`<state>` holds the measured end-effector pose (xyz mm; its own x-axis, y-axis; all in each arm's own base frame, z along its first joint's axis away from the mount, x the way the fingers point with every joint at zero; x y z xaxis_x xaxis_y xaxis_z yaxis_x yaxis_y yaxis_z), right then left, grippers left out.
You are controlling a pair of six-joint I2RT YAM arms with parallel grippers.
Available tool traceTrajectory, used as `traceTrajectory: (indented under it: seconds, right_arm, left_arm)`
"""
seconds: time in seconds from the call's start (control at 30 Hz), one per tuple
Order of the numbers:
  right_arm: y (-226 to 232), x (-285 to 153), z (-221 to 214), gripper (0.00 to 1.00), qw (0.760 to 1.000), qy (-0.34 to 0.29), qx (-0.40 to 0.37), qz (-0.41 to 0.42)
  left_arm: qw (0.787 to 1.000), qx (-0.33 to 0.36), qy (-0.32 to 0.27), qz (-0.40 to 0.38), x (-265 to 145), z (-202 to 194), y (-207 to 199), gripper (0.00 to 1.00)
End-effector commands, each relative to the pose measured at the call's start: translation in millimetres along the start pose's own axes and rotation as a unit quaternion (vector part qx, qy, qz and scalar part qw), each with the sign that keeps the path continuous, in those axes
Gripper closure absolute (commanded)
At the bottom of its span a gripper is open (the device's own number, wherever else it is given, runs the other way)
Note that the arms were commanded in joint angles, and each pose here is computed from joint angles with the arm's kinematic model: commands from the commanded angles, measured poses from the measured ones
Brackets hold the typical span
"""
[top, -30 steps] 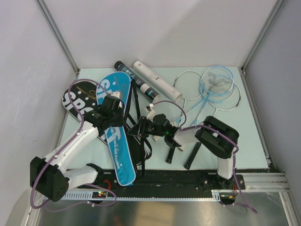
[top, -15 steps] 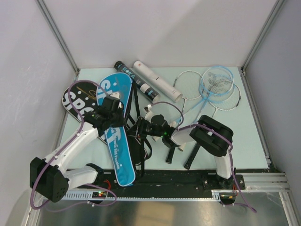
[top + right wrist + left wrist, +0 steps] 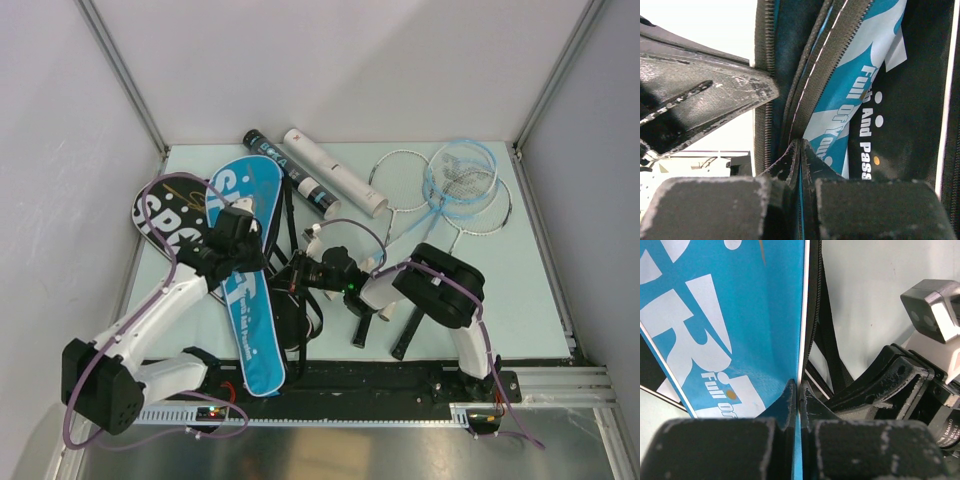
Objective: Pack up the badminton gear
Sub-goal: Open the racket bag at the center of the board.
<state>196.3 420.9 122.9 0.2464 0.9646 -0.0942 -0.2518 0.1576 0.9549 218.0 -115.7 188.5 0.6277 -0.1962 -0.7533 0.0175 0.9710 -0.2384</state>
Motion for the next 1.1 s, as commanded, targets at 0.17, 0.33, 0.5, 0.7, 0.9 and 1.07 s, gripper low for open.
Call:
traceTrajectory:
  seconds: [0.17,0.33,0.5,0.7,0.9,1.07]
  right_arm:
    - [-14,-3,8,1.00,0.997,-0.027,-0.007,-0.074]
    - [-26,-12,10,1.00,0.993,-0.043,-0.012,-0.114]
    - [-7,-19,21,0.98,0.996,-0.045,-0.026,-0.066]
    - [16,-36,52,0.72,0.996,-0.079,-0.032,-0.016]
    - [24,-37,65,0.59,0.995,-0.093,-0.024,0.032]
    - [25,-27,66,0.55,0.993,-0.092,-0.009,0.068]
  left_arm:
    - [0.997,-0.035,-0.067,-0.024,-18,19,1,1.00]
    - [0.997,-0.037,-0.069,-0.019,-19,20,5,1.00]
    - [0.997,-0.031,-0.062,-0.033,-20,18,3,1.00]
    - [0.996,-0.022,-0.050,-0.069,-25,11,-1,1.00]
    - [0.994,-0.031,-0.042,-0.097,-30,2,-4,1.00]
    - [0.993,-0.036,-0.041,-0.108,-33,-2,-4,1.00]
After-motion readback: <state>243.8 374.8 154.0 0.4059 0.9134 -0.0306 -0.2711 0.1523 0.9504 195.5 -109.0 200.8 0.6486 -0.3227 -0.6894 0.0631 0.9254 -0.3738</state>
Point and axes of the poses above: each gripper's point midway between its finger pads, its own x axis out along the fingers, its own y axis along the line the jaws close on, z = x × y, the point moved 7 cm from there along -x, back along the fingers
